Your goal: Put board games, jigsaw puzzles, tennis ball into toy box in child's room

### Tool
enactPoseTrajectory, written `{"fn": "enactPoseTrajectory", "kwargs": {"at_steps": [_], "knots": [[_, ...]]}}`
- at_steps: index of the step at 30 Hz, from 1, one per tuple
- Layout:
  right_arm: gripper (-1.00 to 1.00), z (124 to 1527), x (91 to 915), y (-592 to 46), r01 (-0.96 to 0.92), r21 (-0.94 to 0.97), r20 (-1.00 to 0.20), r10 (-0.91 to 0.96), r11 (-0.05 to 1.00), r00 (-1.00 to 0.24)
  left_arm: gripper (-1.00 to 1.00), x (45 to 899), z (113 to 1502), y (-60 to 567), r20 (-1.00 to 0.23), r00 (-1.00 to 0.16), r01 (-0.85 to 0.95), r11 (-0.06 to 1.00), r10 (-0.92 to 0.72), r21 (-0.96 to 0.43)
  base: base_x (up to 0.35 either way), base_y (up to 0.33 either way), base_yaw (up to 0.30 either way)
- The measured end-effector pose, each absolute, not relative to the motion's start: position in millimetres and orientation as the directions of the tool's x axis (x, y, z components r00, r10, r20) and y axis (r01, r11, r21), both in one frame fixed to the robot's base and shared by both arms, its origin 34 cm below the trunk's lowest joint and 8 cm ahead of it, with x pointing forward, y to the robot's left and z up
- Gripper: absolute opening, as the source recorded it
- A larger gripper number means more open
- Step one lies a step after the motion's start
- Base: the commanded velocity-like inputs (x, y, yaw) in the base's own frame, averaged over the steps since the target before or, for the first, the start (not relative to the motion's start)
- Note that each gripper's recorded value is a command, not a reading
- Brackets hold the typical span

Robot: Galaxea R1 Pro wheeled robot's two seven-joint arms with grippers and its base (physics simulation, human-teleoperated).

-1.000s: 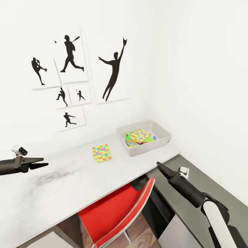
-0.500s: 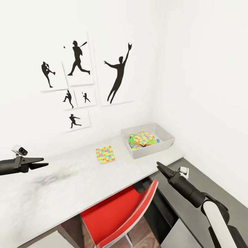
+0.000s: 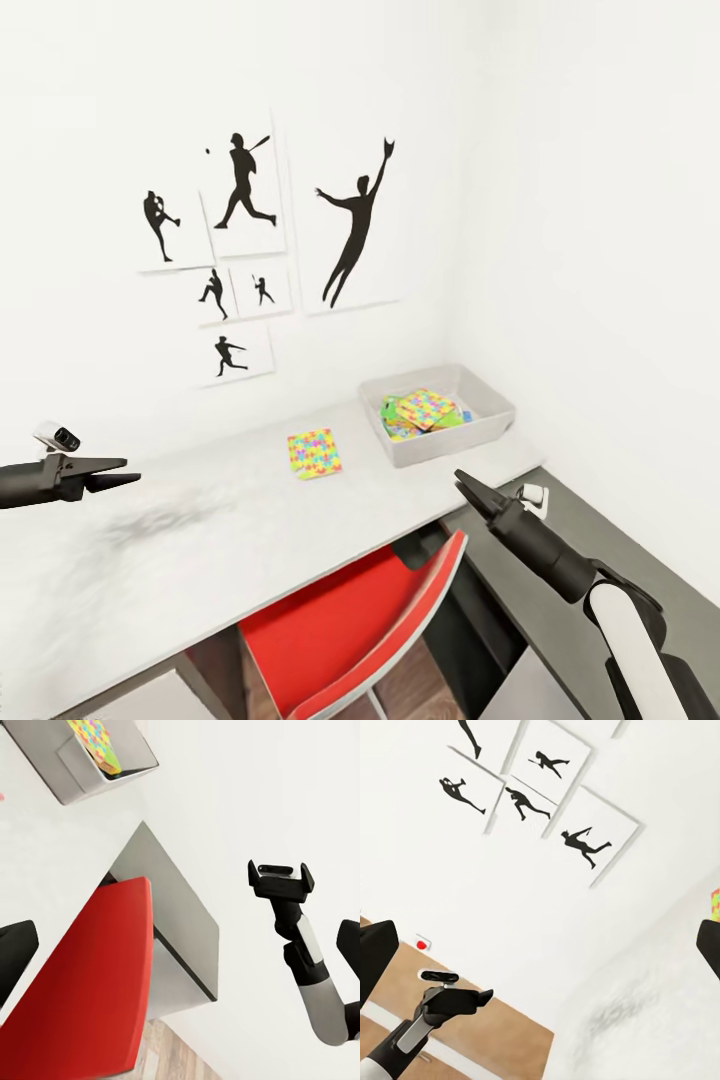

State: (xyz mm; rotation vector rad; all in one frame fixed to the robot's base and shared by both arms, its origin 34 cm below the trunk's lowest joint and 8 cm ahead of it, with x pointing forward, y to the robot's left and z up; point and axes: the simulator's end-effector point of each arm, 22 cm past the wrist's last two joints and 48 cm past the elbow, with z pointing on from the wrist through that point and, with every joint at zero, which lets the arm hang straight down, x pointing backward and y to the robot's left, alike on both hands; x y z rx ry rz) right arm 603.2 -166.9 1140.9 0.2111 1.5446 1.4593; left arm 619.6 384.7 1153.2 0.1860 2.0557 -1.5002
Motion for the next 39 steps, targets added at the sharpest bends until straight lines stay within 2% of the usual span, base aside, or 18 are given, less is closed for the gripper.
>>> {"fn": "enactPoseTrajectory", "kwargs": {"at_steps": [30,35,39], "knots": [[1.0,1144.4,603.1,-167.2,-0.468,0.839,-0.515,0.683,0.278,-0.518,1.0,619.2,1154.1,386.1,-0.525,-0.821,0.431,0.358,-0.225,-0.828,0.027,0.009,0.013],[1.0,1119.1,614.5,-172.1,-0.356,0.864,-0.503,0.654,0.356,-0.566,1.0,619.2,1153.9,386.2,-0.524,-0.821,0.431,0.358,-0.225,-0.828,0.0,0.0,0.0],[1.0,1121.6,659.1,-183.4,-0.238,0.829,-0.535,0.596,0.505,-0.599,1.0,619.3,1153.8,386.3,-0.524,-0.821,0.43,0.358,-0.226,-0.828,0.0,0.0,0.0]]}}
